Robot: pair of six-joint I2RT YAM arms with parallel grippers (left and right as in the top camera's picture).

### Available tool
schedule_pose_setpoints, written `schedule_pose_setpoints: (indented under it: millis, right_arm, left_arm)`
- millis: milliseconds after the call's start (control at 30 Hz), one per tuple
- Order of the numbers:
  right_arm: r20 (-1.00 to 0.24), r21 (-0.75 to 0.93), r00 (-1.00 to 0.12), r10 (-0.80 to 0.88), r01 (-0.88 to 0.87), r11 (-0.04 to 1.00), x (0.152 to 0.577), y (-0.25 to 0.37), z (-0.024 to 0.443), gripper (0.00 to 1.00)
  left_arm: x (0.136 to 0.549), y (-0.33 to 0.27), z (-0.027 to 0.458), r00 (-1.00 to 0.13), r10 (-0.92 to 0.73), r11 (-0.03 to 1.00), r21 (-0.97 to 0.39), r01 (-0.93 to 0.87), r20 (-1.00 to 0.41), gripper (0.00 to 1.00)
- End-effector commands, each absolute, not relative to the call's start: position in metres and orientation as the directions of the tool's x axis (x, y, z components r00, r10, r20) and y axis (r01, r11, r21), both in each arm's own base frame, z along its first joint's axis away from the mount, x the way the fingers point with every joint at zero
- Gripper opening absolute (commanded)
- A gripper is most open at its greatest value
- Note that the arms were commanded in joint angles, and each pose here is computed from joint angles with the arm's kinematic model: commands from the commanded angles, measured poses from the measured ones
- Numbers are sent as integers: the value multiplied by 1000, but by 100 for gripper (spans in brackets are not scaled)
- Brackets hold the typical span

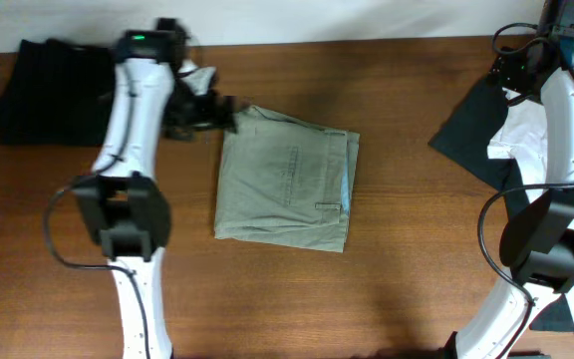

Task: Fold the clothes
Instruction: 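Lift the folded shorts with the left gripper and carry them onto the black garment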

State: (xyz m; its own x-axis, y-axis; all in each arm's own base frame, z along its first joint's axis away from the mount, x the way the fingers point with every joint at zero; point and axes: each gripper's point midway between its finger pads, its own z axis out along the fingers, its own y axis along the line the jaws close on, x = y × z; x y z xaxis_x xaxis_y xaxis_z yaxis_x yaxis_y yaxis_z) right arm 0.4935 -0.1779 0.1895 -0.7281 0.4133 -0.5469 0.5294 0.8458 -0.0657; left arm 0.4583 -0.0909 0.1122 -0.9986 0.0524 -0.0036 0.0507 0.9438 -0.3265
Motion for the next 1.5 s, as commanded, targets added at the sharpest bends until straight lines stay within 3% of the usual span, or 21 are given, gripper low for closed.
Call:
schedule_pose_setpoints:
  millis: [0, 133, 267, 333, 367, 400, 467, 500, 600, 700, 833, 967, 1133, 1233, 1467]
  right_arm:
    - [-569, -73, -716, 403, 533, 843, 494, -179, 201, 99]
    - [-569, -73, -716, 404, 533, 843, 494, -179, 201, 99]
    - [-569, -73, -716, 404, 533, 843, 494, -179, 201, 99]
    - [-569, -73, -716, 403, 533, 843, 494, -179, 201, 99]
    - [-569, -73, -716, 404, 533, 843, 494, -179, 201, 99]
    - [-569, -73, -716, 404, 533, 843, 494, -179, 201, 99]
    - [-569, -73, -716, 404, 533, 843, 494, -179, 201, 99]
    - [-569, -73, -716, 403, 533, 843, 494, -179, 201, 99]
    - [-569, -73, -716, 403, 533, 843, 494, -179, 201, 99]
    - [-569, -73, -716, 404, 533, 843, 494, -179, 201, 99]
    - [-569, -73, -716, 404, 533, 843, 494, -179, 201, 99]
    - [-569, -73, -716, 403, 533, 843, 494, -179, 201, 99]
    - [-569, -73, -716, 404, 533, 843, 494, -179, 201, 99]
    - [-569, -73, -716, 404, 533, 843, 494, -179, 201, 99]
    - [-569, -73, -716, 404, 533, 843, 494, -179, 201, 99]
  left_arm:
    - [445, -77, 83, -988, 153, 868, -480, 126, 17, 99]
    - [426, -83, 41, -980, 197, 740, -655, 152, -5, 99]
    - [408, -104, 13, -981, 193, 670, -732, 126, 7, 99]
    - [401, -121, 5, -980, 199, 620, -774, 128, -3, 94]
    - [396, -129, -2, -978, 207, 618, -775, 131, -1, 83]
    - [394, -134, -6, -976, 219, 616, -775, 142, -5, 65]
    - [393, -142, -10, -970, 242, 620, -765, 172, -22, 55]
    - [395, -144, -10, -968, 248, 619, -763, 186, -35, 45]
    - [411, -140, -11, -976, 207, 634, -751, 185, -65, 1]
    - [442, -106, -1, -982, 170, 761, -622, 182, -79, 1]
    - [504, -54, 53, -964, 143, 901, -374, 220, -223, 1]
    - [549, -4, 109, -918, 106, 966, -181, 186, -381, 1]
    - [570, 89, 138, -878, -19, 1000, -10, -16, -479, 1]
    - [582, 125, 151, -830, -32, 998, 23, -55, -557, 1]
    - [603, 150, 218, -712, 50, 991, 125, -54, -700, 1]
